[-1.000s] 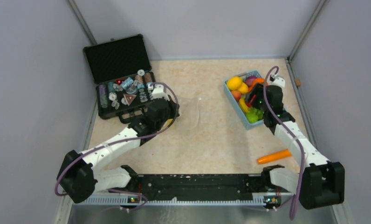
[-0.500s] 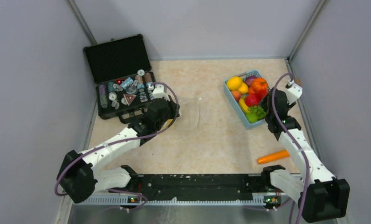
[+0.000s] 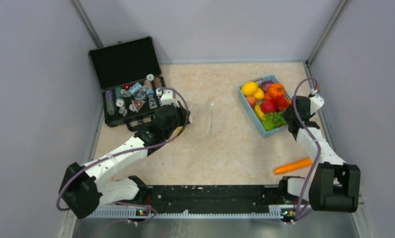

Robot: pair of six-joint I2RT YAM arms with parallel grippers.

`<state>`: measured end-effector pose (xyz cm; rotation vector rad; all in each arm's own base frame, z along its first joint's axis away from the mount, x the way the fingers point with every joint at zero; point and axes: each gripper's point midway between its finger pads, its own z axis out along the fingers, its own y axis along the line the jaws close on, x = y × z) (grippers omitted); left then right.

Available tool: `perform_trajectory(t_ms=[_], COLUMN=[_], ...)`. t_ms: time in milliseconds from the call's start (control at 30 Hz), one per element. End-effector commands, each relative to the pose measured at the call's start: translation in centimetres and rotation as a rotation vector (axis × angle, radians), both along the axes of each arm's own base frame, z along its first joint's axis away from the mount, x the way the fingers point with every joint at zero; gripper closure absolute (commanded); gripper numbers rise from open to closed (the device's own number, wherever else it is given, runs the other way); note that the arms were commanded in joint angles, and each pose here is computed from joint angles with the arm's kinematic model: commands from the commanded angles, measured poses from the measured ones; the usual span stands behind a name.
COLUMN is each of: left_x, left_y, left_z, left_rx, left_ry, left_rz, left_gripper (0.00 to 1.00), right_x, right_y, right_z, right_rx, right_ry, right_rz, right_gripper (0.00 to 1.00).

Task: Place the food in the zip-top bag and seal the zipper
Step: Pick up the fake fruit from the bin.

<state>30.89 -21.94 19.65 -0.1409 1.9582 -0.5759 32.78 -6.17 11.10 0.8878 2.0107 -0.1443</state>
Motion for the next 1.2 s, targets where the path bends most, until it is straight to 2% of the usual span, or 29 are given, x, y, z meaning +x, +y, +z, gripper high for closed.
perform_trajectory(t_ms=[0,167,433,467,533,567,633,733,933,1167], left_x=[0.2,0.4,0.6,0.6,0.6,0.6,0.7,0.9,0.8,0.9], left_y=[0.0,0.2,-0.5,-0.5,-0.5,-0.6,-0.7,-0.8,-0.9,-1.1], left_z=[1.7,1.7,1.5,1.5,1.4,1.3,1.4,1.7,1.4,1.3], left_rx=[-0.021,-0.010,-0.011,-0.009,-0.010,-0.009,-0.004,0.005,-0.003,-0.002], left_ry=[-0.042,-0.050,-0.038,-0.037,-0.036,-0.036,-0.036,-0.036,-0.029,-0.022], left_rz=[0.003,0.013,-0.007,-0.008,-0.010,-0.013,-0.017,-0.021,-0.019,-0.026], left_gripper=[0.99,0.98,0.98,0.98,0.98,0.98,0.98,0.98,0.98,0.98], right_x=[1.5,1.4,2.3,2.3,2.6,2.8,2.9,3.0,3.0,2.6], right_y=[1.3,1.6,3.5,3.5,4.1,4.6,5.1,5.4,5.8,7.2], right_z=[0.0,-0.4,0.1,0.2,1.1,1.7,2.3,2.7,3.1,6.5], right_rx=[0.073,0.084,0.136,0.135,0.123,0.126,0.142,0.154,0.161,0.163], right_ry=[-0.045,-0.068,-0.115,-0.120,-0.164,-0.209,-0.271,-0.286,-0.278,-0.408], right_rz=[0.048,0.068,0.162,0.169,0.226,0.256,0.276,0.282,0.306,0.399], right_gripper=[0.50,0.52,0.62,0.66,0.90,0.95,0.92,0.88,0.91,0.92])
